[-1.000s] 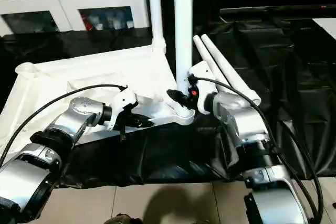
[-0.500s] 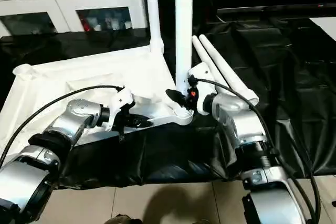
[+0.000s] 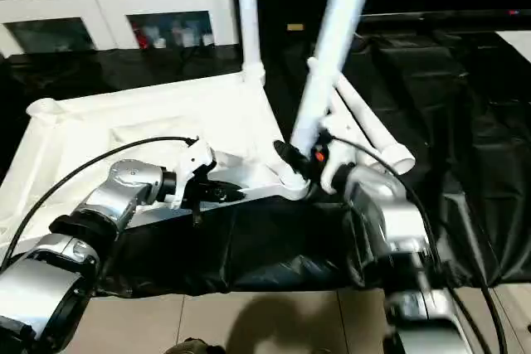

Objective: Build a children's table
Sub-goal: Insert table leg to table base

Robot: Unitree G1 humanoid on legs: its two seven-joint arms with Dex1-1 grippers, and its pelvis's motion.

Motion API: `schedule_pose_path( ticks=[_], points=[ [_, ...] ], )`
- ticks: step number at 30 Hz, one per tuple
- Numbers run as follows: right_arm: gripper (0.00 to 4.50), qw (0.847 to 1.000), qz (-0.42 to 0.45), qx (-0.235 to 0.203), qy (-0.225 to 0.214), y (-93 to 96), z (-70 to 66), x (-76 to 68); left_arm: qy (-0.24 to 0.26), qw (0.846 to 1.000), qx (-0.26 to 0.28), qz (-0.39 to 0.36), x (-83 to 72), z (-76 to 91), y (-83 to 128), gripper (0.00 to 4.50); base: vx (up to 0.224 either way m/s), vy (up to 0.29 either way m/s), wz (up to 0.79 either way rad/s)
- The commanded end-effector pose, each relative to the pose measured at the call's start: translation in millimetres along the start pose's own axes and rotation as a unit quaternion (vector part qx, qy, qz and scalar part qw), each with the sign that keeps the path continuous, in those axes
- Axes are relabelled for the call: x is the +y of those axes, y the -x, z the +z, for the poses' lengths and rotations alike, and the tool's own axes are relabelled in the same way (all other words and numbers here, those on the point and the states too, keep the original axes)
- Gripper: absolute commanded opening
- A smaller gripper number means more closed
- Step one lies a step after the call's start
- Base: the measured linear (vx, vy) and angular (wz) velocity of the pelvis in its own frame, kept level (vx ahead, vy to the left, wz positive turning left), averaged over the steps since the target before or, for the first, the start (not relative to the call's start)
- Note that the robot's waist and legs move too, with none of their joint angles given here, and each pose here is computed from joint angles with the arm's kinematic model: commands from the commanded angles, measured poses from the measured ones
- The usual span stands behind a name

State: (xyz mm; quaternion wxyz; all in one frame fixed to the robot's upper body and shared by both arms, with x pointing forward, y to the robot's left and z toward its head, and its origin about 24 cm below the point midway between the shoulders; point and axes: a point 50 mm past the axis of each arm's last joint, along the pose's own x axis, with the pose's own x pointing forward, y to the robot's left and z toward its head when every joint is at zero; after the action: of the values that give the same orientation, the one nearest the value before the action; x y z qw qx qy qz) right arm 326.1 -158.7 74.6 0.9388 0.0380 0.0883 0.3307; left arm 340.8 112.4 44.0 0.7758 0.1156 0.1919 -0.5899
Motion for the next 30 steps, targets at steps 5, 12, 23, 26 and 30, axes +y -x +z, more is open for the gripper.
schedule_pose_path(
  ticks=[5, 12, 23, 26, 30],
  points=[
    [1.89, 0.998, -0.021, 0.063, 0.013, 10.9, -28.0, 3.6, -0.016, 1.000, -0.012, 0.010, 0.5, 2.0, 0, 0.00, 0.000, 0.000, 0.00],
    [1.89, 0.992, 0.030, 0.110, 0.061, 4.9, -24.7, 18.7, -0.039, 0.999, 0.014, 0.010, 0.5, 2.0, -4, 0.00, 0.000, 0.000, 0.00],
    [1.89, 0.987, 0.102, 0.123, 0.036, 7.2, -37.8, 24.8, -0.059, 0.998, 0.022, -0.012, 2.1, 6.0, 0, 0.00, 0.000, 0.000, 0.00],
    [1.89, 0.982, 0.139, 0.123, 0.034, 9.2, -40.0, 26.8, -0.075, 0.996, 0.026, -0.034, 2.9, 8.5, 5, 0.00, 0.000, 0.000, 0.00],
    [1.89, 0.974, 0.184, 0.127, 0.033, 11.0, -43.1, 31.3, -0.085, 0.994, 0.033, -0.063, 4.2, 11.4, 12, 0.00, 0.000, 0.000, 0.00]
  ],
)
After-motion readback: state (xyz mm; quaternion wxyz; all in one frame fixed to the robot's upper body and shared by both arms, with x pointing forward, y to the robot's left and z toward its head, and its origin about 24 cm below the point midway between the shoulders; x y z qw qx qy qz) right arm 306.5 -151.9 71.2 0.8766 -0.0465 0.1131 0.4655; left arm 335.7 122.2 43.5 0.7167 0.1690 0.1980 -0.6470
